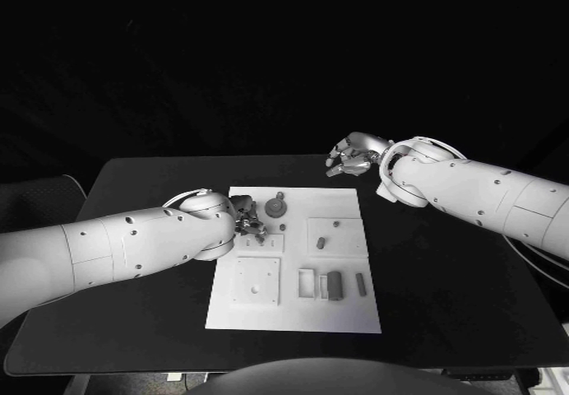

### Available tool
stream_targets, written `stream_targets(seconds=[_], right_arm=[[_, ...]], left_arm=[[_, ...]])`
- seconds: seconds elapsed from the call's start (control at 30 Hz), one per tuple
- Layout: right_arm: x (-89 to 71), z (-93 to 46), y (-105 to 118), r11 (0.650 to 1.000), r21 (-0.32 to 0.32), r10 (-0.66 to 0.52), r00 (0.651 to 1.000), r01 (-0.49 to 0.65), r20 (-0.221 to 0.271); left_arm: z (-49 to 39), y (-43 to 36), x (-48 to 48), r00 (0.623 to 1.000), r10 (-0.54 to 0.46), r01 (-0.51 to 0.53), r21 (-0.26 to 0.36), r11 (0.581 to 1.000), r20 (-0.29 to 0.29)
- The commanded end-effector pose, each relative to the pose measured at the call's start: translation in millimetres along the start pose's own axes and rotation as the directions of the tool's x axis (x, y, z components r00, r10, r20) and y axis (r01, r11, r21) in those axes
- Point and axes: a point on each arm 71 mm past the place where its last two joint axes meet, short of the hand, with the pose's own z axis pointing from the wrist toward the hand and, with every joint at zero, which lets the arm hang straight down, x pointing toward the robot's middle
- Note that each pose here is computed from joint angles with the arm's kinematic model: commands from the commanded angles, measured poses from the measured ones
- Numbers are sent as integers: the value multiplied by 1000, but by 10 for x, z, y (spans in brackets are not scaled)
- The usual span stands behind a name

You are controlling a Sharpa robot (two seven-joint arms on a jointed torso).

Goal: Assemble the parts on the task board

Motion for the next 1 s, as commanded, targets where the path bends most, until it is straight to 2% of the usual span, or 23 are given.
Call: stream_targets(seconds=[0.03,0.23,1.0], right_arm=[[11,0,14,1000,-10,0,1000,-1,-13],[13,0,17,1000,-11,1,1000,-1,-14],[12,-3,13,1000,-10,1,1000,-1,-15]], left_arm=[[-3,-41,16,1000,24,-24,21,999,14],[0,-49,41,999,39,-39,26,999,19],[-4,-41,39,997,60,-61,27,998,41]])
